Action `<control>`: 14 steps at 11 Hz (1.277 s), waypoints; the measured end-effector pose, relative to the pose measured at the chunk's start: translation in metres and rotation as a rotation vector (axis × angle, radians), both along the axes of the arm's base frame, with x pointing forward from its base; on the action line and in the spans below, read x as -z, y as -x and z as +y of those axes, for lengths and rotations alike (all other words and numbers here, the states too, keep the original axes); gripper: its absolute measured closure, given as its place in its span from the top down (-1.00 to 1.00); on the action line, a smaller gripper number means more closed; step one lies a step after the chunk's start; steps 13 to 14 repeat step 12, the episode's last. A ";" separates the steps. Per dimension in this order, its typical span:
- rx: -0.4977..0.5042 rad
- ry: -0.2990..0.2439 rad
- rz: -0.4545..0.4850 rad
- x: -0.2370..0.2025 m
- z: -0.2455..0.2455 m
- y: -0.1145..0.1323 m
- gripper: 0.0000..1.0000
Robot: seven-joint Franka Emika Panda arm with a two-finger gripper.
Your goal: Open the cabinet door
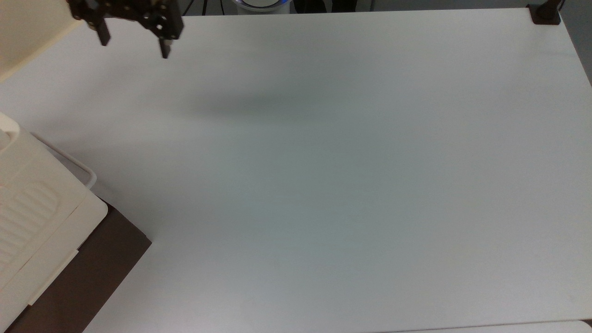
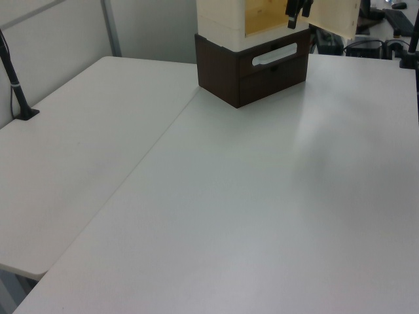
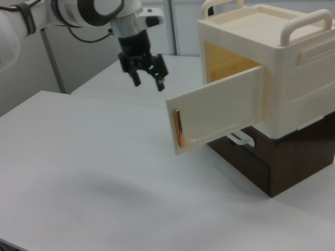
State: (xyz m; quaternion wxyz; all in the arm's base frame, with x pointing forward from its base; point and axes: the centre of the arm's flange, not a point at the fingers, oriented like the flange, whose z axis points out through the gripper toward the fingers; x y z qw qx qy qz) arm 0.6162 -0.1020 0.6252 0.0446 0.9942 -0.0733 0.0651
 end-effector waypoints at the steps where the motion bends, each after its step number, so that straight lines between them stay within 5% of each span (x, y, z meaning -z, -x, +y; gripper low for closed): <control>1: -0.026 -0.010 0.034 0.006 0.023 0.002 1.00; 9: -0.091 -0.017 0.126 0.025 0.123 0.038 1.00; 14: -0.102 -0.015 0.150 0.037 0.131 0.040 1.00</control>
